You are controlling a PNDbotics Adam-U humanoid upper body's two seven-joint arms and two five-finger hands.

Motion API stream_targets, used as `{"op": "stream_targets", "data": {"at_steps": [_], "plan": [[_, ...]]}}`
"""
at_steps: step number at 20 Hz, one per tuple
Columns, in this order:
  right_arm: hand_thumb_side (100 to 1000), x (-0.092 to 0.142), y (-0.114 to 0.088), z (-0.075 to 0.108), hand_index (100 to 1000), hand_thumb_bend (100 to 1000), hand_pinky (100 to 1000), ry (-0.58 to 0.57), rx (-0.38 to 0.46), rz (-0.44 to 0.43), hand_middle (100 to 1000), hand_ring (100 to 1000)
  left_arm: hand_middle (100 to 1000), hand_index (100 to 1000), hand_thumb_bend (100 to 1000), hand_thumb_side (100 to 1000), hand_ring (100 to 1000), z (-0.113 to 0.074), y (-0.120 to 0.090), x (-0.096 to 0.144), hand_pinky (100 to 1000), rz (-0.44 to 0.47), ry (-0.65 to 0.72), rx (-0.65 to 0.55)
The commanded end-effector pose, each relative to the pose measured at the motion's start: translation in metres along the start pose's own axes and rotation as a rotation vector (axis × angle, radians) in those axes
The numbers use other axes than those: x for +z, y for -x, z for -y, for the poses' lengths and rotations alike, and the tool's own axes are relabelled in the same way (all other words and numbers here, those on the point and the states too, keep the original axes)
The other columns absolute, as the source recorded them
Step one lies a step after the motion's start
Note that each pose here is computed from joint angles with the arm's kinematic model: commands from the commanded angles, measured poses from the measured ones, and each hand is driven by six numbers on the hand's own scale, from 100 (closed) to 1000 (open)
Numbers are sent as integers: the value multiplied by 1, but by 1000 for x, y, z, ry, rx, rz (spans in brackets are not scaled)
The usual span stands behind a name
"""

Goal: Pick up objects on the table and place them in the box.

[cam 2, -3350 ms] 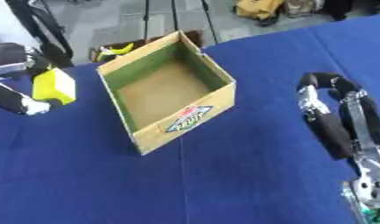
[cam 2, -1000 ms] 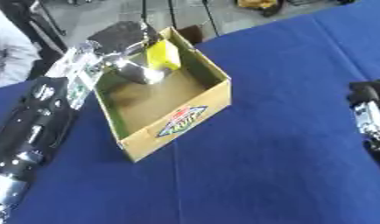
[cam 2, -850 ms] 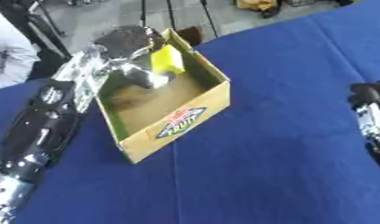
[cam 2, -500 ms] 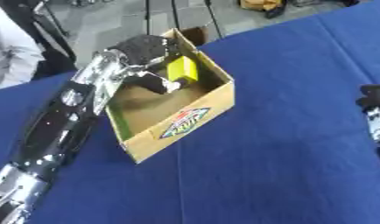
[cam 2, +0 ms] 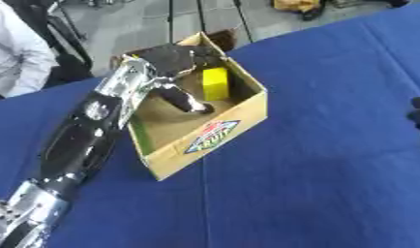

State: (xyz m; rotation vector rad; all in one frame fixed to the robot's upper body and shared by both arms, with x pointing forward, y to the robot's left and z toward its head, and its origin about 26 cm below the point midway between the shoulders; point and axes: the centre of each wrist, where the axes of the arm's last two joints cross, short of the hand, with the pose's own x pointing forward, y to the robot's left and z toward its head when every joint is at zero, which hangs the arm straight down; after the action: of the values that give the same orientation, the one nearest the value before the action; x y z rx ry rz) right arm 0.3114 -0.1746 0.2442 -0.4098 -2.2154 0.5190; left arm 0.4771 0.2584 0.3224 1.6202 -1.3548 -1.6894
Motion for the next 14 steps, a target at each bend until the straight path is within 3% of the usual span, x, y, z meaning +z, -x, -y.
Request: {"op": "stream_targets", "data": {"at_steps": [1, 5, 14], "plan": [[849, 0, -7, 4, 792, 100, 945, 12, -9, 26, 665, 1000, 981, 1000, 741, 1000, 932, -22, 14, 6, 775, -49, -111, 10], [850, 2, -4, 6, 792, 100, 945, 18, -1, 13, 665, 1000, 949, 1000, 800, 1000, 896, -29, 25, 16, 741, -70, -220, 65], [850, 4, -1, 9, 791, 100, 944, 34, 12, 0, 665, 1000, 897, 1000, 860, 1000, 843, -21, 46, 37, 689, -29, -364, 159]]}}
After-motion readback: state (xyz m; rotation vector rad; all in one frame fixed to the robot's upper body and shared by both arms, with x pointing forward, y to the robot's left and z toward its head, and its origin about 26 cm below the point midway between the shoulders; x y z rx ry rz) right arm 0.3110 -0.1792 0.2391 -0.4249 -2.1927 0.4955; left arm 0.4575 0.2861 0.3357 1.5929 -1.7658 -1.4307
